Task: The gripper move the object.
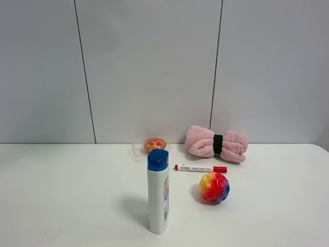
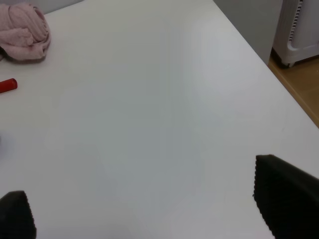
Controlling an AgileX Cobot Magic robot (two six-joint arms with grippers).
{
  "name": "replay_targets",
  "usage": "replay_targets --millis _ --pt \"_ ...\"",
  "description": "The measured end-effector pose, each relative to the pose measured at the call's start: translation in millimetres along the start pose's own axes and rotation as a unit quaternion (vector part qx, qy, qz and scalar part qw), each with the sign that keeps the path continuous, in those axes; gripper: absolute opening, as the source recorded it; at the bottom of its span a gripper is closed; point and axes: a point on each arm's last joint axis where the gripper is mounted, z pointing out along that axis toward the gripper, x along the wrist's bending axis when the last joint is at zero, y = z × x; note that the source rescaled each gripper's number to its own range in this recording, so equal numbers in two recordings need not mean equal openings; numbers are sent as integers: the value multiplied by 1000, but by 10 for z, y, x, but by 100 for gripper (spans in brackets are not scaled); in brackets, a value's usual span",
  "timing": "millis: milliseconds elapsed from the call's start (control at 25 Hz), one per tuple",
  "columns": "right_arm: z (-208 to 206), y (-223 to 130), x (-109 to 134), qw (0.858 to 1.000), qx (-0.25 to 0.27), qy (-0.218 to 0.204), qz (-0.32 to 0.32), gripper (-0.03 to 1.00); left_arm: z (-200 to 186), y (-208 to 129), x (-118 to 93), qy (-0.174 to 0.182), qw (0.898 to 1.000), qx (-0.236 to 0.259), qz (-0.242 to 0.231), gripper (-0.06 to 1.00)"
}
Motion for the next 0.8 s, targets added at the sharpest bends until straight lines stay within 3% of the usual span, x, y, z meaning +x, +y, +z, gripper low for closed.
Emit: replay_targets --millis 240,320,560,800 --pt "0 0 0 1000 0 0 0 100 -297 -524 556 44 996 69 -48 89" --pt "0 0 0 1000 0 0 0 100 -342 -770 646 36 992 101 -73 89" --pt "0 0 0 1000 0 0 0 100 -761 -1419 703 12 978 139 -153 89" --pt "0 0 0 1000 0 0 0 100 -1332 -2003 579 41 970 132 -199 89"
